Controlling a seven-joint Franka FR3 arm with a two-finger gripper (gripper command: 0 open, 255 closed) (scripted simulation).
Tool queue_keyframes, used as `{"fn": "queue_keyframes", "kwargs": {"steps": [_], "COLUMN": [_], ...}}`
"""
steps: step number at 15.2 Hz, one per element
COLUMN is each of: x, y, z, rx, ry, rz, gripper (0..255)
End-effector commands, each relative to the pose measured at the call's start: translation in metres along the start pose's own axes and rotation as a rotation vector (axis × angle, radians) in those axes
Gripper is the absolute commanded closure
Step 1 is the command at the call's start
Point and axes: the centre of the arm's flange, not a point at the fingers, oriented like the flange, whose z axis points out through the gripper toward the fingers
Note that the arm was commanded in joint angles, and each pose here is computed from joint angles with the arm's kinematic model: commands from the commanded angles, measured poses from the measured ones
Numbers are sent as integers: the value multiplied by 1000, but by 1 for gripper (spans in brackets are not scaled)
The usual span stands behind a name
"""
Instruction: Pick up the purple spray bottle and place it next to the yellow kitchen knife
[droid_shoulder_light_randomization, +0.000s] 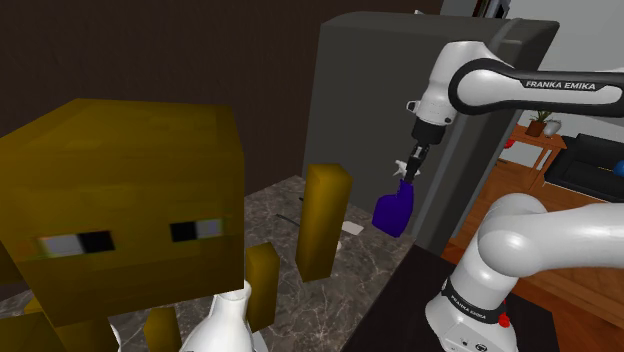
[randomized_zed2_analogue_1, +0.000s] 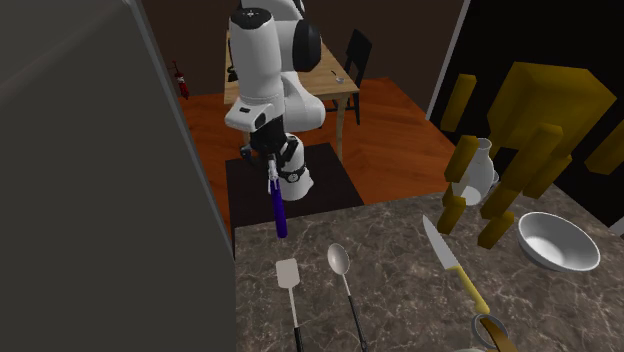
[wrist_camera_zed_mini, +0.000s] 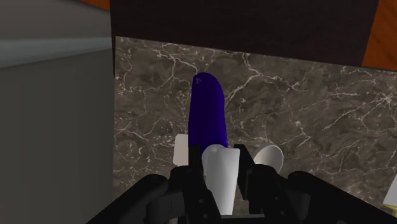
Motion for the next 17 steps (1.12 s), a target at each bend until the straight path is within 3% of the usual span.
{"fn": "queue_keyframes", "kwargs": {"steps": [1,17], "x": [-1,3], "y": [1,1], "z": [-11,-95], "rx": [0,0], "ry": [0,0], "rz": [0,0], "gripper": [255,255]}}
